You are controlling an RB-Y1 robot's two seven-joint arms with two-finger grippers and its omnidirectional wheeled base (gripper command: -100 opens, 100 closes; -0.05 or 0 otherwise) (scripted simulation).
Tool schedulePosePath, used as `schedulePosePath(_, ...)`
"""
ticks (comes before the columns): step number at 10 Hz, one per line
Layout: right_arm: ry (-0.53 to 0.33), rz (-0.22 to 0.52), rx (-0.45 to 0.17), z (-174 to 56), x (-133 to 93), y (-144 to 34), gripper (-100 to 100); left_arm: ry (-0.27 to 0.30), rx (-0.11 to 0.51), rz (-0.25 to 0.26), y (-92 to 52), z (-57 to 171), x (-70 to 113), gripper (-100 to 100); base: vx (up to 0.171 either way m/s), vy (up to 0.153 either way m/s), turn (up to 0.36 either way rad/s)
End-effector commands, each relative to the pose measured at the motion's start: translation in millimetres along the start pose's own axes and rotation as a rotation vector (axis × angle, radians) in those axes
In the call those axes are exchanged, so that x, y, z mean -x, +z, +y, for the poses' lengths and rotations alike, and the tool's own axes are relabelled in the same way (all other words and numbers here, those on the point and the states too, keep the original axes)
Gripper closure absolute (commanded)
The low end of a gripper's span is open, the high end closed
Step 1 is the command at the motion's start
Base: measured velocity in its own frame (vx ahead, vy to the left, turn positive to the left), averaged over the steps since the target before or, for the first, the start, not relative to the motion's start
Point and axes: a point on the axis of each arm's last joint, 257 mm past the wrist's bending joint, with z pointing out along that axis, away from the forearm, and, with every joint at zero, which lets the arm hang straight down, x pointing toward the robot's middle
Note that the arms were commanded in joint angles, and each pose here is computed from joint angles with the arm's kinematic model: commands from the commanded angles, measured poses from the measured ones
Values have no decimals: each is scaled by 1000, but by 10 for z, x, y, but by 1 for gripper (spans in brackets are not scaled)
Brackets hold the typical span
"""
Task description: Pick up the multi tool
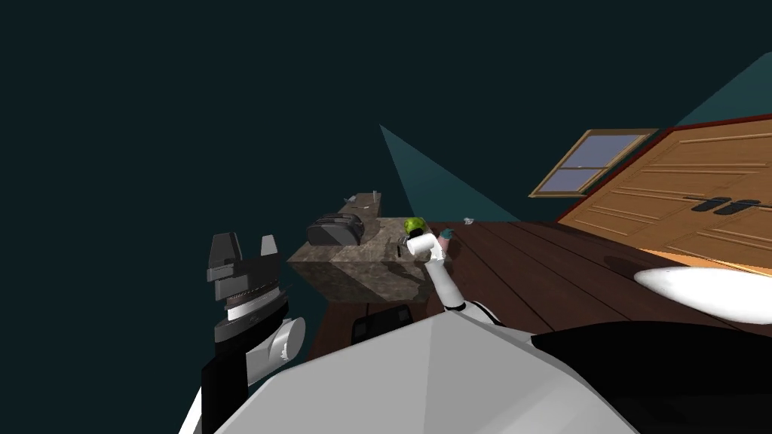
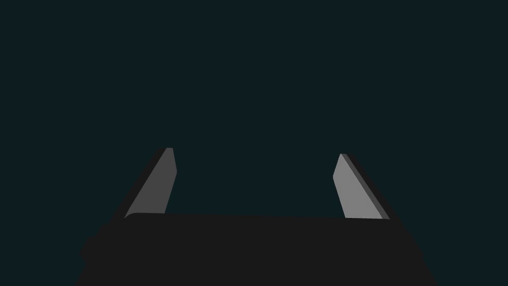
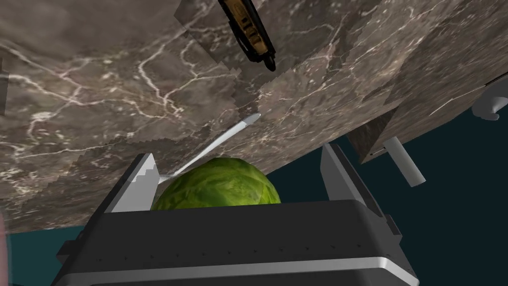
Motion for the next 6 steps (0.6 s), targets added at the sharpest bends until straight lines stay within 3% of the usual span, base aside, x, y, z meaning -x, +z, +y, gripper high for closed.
schedulePosePath(1,-40,44,-29,0,-118,22,-100,0,0,0,0,0,0,0,9,-45,177)
schedulePosePath(6,-114,153,-107,-75,-399,34,-100,0,0,0,0,0,0,0,7,-56,122)
